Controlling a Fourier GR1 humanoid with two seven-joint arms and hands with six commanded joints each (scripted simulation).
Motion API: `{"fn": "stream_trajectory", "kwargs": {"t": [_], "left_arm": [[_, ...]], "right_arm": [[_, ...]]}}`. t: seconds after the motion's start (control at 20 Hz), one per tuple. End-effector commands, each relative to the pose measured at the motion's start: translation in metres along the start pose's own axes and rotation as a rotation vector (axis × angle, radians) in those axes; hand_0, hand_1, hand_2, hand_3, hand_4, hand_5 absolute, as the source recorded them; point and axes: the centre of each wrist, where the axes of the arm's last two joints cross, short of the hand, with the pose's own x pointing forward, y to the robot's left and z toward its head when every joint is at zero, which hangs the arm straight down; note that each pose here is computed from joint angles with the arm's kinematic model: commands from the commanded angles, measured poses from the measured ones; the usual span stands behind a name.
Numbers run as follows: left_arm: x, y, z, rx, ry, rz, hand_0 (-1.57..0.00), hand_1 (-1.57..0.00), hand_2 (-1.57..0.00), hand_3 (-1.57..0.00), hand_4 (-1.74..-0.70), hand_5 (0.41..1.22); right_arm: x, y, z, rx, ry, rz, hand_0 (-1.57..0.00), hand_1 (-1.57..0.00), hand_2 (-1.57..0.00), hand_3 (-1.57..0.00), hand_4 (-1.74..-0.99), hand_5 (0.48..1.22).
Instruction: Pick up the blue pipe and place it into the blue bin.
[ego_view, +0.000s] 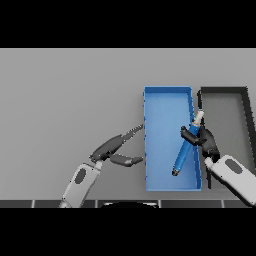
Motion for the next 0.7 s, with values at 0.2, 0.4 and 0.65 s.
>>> {"fn": "stream_trajectory", "kwargs": {"t": [0.2, 0.4, 0.65], "left_arm": [[-0.0024, 0.0023, 0.0049, 0.007, 0.006, 0.004, 0.00, 0.00, 0.00, 0.00, -0.93, 0.496], [-0.0034, 0.0005, 0.0068, 0.005, 0.000, 0.003, 0.00, 0.00, 0.00, 0.00, -0.93, 0.495], [-0.0092, 0.0054, 0.0060, 0.008, 0.008, -0.004, 0.00, 0.00, 0.00, 0.00, -0.93, 0.495]], "right_arm": [[-0.0011, 0.0004, 0.0021, 0.042, 0.055, 0.111, -0.06, -0.06, -0.05, -0.02, -1.144, 0.759], [-0.0030, 0.0031, 0.0058, 0.054, 0.050, 0.148, -0.02, -0.02, -0.02, -0.01, -1.095, 0.718], [-0.0005, 0.0033, 0.0029, 0.081, 0.032, 0.177, -0.02, -0.02, -0.02, 0.00, -1.084, 0.714]]}}
